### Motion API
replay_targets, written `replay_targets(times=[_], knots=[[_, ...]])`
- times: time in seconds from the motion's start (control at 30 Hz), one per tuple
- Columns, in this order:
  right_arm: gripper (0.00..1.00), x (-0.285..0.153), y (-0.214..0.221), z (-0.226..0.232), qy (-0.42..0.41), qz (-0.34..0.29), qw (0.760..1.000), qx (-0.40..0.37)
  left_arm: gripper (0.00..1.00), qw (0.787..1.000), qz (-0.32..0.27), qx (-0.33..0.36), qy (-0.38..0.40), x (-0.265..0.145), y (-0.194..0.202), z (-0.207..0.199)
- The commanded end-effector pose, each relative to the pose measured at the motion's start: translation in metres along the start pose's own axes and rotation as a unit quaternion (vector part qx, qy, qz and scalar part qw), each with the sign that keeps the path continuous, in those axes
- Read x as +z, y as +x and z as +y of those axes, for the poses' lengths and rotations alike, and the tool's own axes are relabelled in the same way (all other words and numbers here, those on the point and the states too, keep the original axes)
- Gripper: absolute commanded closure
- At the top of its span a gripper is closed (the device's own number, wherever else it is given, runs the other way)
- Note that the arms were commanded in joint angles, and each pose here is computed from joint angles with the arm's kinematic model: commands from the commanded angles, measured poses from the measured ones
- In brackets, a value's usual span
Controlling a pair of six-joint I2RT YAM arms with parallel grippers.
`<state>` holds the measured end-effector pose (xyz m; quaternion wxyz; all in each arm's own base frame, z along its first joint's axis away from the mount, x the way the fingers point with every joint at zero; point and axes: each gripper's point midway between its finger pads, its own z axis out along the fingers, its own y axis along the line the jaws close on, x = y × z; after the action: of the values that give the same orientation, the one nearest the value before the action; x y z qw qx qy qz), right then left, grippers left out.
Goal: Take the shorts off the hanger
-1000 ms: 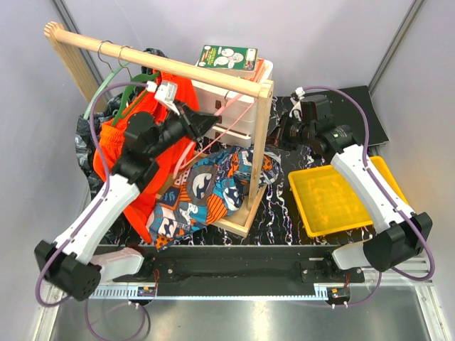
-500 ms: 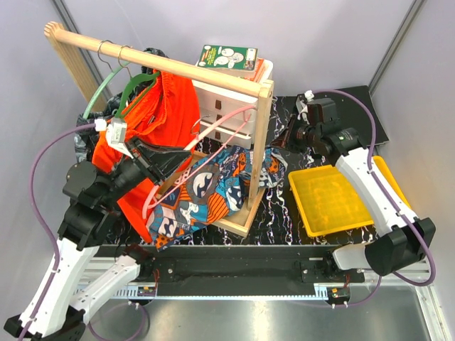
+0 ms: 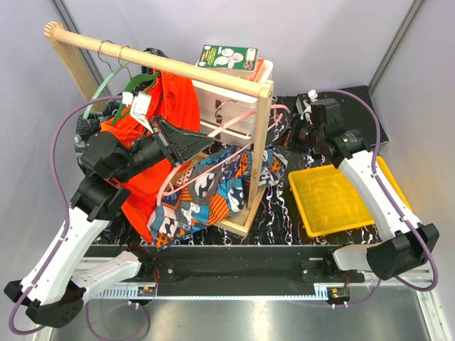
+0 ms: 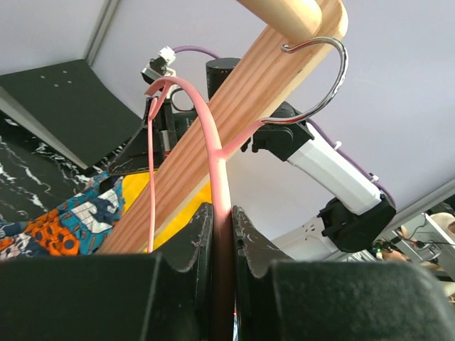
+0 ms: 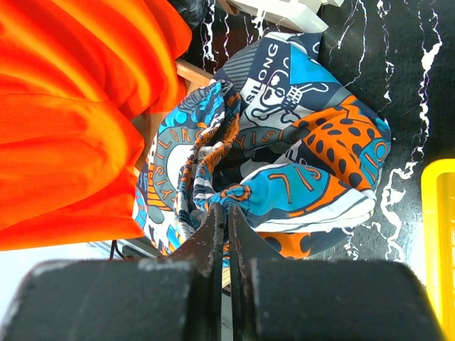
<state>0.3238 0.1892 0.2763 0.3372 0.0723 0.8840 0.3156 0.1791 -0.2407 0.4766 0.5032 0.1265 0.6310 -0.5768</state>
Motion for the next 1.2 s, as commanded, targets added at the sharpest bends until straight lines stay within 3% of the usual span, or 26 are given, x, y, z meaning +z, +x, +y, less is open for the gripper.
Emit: replay_targets(times=[0.0, 0.23, 0.53, 1.17], knots=[[1.00, -0.019, -0.016, 0.010, -0.012, -0.040, 0.999, -0.018, 1.00, 0.995, -0.071, 0.029, 0.069, -0.005, -0.042, -0.047], [1.00, -0.021, -0.016, 0.015, -0.022, -0.037, 0.999, -0.011, 1.00, 0.993, -0.070, 0.020, 0.098, 0.008, -0.048, -0.058], [1.00, -0.030, -0.017, 0.019, -0.027, -0.044, 0.999, -0.010, 1.00, 0.994, -0.075, -0.006, 0.073, 0.029, -0.051, -0.044], [1.00, -0.037, -0.018, 0.021, -0.026, -0.050, 0.998, -0.008, 1.00, 0.997, -0.050, -0.022, 0.059, 0.056, -0.027, -0.033]])
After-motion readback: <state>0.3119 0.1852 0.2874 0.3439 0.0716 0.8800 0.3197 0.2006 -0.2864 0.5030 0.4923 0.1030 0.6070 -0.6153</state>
